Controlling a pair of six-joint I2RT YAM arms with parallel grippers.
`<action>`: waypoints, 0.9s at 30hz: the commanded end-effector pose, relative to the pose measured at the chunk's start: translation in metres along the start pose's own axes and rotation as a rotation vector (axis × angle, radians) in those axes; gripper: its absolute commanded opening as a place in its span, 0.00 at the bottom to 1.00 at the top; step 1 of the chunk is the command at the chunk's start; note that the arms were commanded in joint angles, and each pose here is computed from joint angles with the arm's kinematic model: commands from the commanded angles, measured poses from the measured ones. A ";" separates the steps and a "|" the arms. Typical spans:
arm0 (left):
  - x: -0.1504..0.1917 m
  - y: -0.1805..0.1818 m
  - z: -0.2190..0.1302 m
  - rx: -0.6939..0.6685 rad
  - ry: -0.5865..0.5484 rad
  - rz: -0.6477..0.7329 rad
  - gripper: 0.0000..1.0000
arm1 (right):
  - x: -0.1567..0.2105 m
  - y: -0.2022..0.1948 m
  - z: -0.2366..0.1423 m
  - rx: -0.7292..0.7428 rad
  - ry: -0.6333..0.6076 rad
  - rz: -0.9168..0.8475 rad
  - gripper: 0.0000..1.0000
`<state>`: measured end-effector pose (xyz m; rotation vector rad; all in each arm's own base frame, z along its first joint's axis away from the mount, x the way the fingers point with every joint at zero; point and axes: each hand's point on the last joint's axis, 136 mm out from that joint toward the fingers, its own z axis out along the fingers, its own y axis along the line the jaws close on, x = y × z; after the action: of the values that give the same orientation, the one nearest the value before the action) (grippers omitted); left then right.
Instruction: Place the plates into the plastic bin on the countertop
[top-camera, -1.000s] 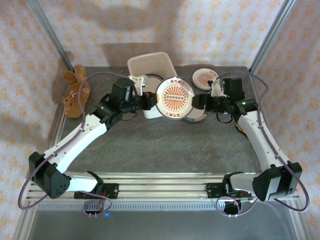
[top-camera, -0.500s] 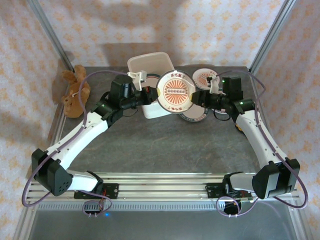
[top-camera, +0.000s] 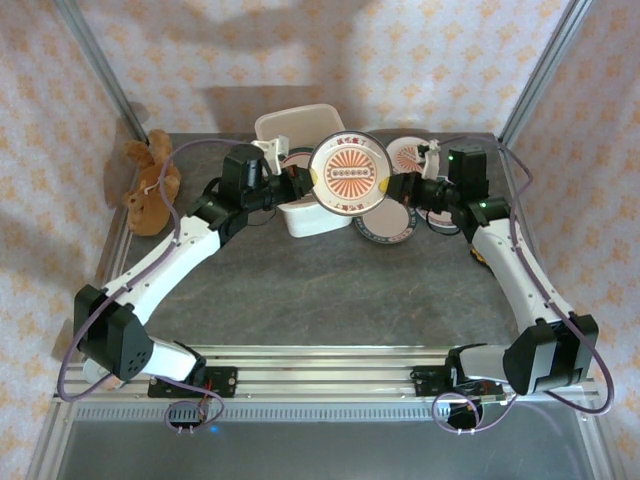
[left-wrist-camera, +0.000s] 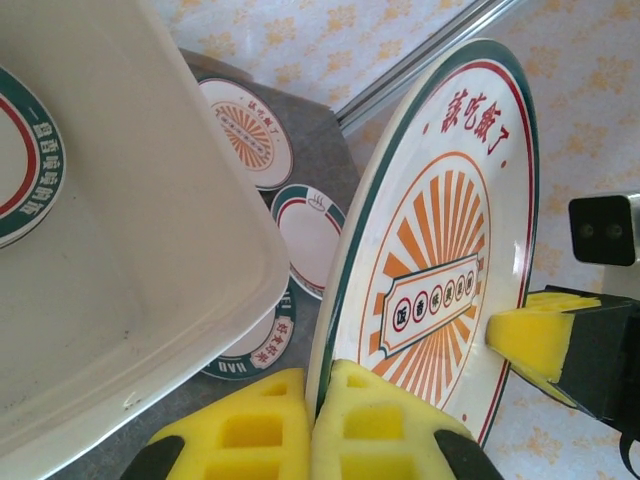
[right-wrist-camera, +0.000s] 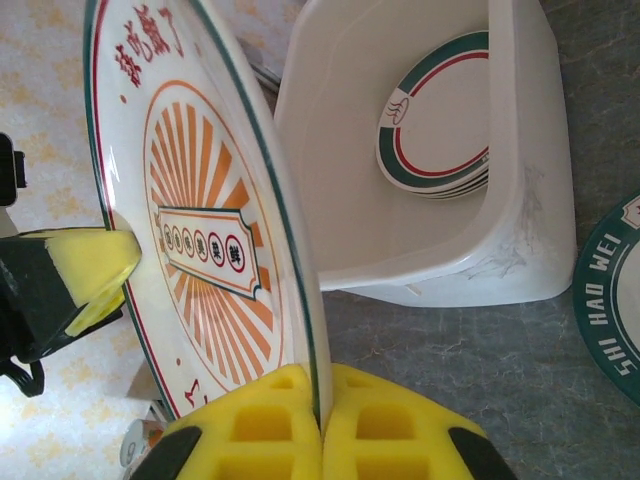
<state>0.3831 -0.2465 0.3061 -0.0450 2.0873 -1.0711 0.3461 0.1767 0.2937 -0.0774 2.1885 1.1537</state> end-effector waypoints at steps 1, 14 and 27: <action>-0.016 -0.022 0.000 0.041 -0.020 0.067 0.03 | -0.019 0.019 0.004 -0.070 -0.049 -0.021 0.00; -0.057 0.020 -0.003 -0.201 -0.074 0.121 0.61 | -0.084 0.023 0.033 0.008 -0.259 0.208 0.00; -0.086 0.063 -0.060 -0.421 -0.137 0.169 0.64 | -0.103 0.008 0.115 0.380 -0.350 0.305 0.00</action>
<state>0.4359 -0.1551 0.3196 -0.1580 2.1363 -0.5924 0.4779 0.2463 0.2914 0.5271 2.1705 0.9246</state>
